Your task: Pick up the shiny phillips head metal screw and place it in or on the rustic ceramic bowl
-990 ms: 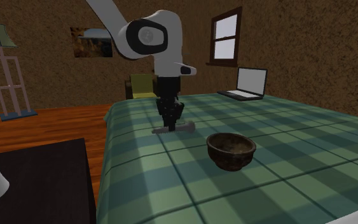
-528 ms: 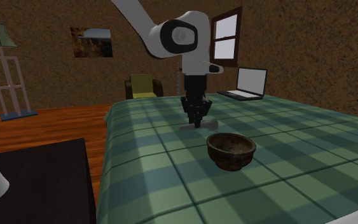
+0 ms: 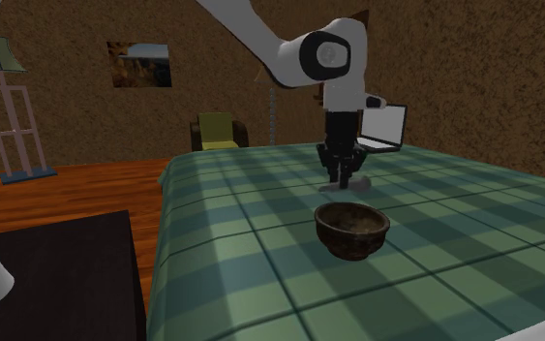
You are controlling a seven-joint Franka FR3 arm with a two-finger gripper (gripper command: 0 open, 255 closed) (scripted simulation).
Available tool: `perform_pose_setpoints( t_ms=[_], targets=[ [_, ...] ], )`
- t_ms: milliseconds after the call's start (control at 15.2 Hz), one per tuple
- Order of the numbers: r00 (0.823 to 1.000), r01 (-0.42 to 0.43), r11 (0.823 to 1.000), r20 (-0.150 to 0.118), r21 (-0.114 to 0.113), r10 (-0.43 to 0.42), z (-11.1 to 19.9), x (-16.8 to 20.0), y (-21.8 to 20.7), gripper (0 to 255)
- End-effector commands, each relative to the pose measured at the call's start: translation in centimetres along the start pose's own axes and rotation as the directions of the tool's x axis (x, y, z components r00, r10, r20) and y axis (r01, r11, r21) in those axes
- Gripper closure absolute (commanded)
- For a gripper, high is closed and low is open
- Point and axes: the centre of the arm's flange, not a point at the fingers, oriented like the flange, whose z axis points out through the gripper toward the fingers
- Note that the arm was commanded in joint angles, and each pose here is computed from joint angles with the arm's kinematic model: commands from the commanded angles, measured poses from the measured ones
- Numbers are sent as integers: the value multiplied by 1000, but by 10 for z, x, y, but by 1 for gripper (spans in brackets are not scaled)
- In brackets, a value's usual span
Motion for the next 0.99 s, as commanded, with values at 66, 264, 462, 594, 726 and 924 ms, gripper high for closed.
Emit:
perform_pose_setpoints(
  t_ms=[66, 264, 462, 594, 726, 924],
  targets=[
    [1000, 0, 1000, 0, 0, 0, 6, 34, 13, 255],
    [1000, 0, 1000, 0, 0, 0, 22, 35, 12, 255],
    [1000, 0, 1000, 0, 0, 0, 37, 35, 11, 255],
    [1000, 0, 1000, 0, 0, 0, 48, 36, 10, 255],
    [1000, 0, 1000, 0, 0, 0, 58, 36, 9, 255],
    [1000, 0, 1000, 0, 0, 0, 74, 37, 8, 255]
  ],
)
